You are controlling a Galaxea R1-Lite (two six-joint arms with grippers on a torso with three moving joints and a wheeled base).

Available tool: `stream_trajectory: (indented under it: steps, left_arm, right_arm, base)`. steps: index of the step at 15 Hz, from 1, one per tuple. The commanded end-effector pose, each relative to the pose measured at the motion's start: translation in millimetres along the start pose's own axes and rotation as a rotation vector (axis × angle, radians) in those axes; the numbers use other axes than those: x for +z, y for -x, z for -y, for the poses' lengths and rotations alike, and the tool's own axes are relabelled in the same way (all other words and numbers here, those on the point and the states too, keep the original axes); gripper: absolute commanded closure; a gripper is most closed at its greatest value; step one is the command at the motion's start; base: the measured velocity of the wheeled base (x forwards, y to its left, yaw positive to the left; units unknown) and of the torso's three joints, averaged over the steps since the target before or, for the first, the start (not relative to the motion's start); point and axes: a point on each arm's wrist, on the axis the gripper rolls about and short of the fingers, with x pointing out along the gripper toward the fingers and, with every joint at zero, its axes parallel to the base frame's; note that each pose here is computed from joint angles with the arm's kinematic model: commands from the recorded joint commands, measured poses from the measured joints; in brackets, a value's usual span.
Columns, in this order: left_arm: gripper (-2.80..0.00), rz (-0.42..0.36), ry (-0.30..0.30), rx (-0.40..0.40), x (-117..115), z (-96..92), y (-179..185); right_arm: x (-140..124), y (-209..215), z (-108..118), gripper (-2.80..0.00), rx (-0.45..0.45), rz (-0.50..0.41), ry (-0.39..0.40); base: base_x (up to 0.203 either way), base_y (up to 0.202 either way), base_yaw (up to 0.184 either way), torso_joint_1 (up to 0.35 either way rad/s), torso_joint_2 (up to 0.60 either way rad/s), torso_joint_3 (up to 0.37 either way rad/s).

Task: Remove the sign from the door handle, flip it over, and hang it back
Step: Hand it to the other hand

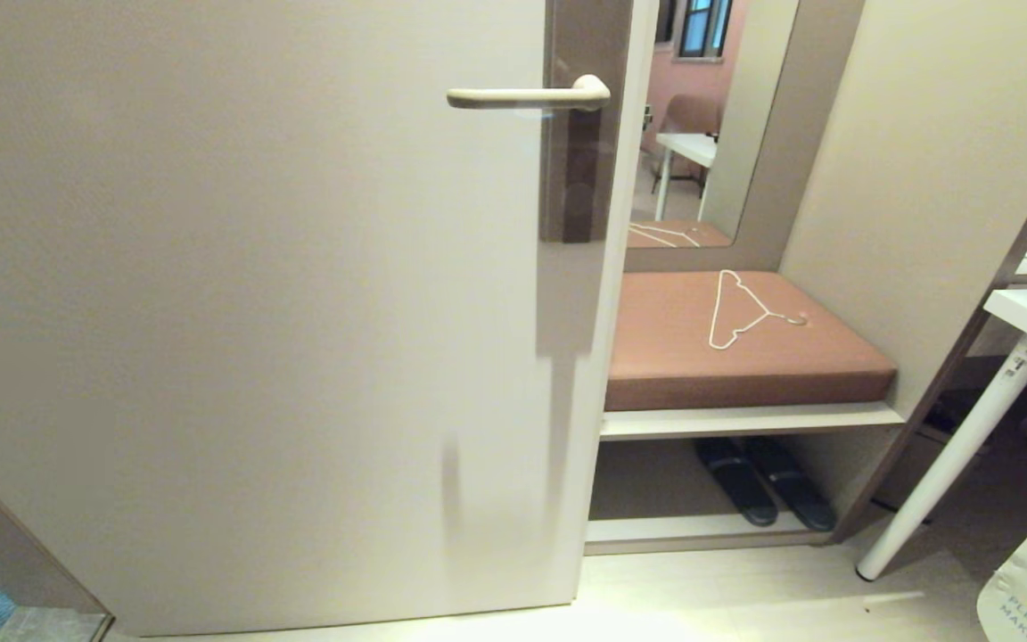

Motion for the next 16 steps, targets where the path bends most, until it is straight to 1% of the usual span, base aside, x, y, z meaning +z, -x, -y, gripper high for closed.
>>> stream_trajectory:
  steps: [1,5,9,11,16]
  left_arm:
    - [0.0,-0.001,0.0,0.001,0,0.0,0]
    - [0.0,-0.001,0.0,0.001,0,0.0,0]
    - [0.0,-0.001,0.0,0.001,0,0.0,0]
    - [0.0,-0.001,0.0,0.0,0,0.0,0]
    - [0.0,-0.001,0.0,0.001,0,0.0,0]
  right_arm:
    - [-5,7,-1,0.0,0.0,0.028,0.005]
    - [-13,15,-2,0.0,-0.044,0.043,0.006]
    - [-21,22,-1,0.0,-0.157,0.052,0.007]
    - [-29,24,-2,0.0,-0.163,0.013,-0.002]
    - [-30,24,-2,0.0,-0.163,0.01,-0.004]
  base:
    - [0.0,0.0,0.0,0.0,0.0,0.0]
    - [0.0,0.0,0.0,0.0,0.0,0.0]
    - [0.0,0.0,0.0,0.0,0.0,0.0]
    - [0.0,0.0,0.0,0.0,0.0,0.0]
    - [0.0,0.0,0.0,0.0,0.0,0.0]
